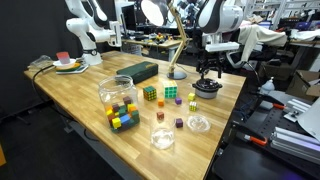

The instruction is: Open the pot and put the lid on the table

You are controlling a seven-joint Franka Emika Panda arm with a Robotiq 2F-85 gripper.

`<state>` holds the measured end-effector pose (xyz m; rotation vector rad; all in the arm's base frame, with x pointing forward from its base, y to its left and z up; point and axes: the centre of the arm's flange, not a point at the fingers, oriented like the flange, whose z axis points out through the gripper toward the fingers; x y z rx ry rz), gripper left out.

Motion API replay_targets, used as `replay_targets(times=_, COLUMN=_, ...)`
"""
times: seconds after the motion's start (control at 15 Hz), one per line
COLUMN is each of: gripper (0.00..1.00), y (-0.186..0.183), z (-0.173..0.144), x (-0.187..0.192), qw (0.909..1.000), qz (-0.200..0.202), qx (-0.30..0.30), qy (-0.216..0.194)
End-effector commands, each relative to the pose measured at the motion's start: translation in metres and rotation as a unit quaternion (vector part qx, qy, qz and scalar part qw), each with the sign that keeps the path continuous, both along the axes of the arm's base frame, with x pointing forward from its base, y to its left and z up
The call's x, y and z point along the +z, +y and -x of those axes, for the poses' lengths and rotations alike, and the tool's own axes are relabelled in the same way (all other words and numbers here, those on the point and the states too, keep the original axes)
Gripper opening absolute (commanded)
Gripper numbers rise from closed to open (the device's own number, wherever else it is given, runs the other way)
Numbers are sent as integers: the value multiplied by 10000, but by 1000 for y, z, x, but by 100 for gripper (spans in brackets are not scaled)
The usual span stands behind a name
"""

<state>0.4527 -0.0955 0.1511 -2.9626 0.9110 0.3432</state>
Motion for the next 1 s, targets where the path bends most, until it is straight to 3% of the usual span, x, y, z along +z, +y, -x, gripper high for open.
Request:
replay_targets(times=0.0, gripper=100, y=-8, z=-12, x=-18, qw=9999, qz=-51, qx=-35, qy=98)
replay_targets(times=0.53, gripper=100, y=-10, z=-20, x=-24, qw=9999, qz=-64, qx=5, qy=128)
replay_targets(times=0.6, gripper=77, y=-9, z=-20, x=-24, qw=9999, qz=-77, qx=12, qy=121)
replay_targets(times=0.93, gripper=45, y=-5, z=-24, x=-20, qw=9998, qz=-174, qx=20, qy=50)
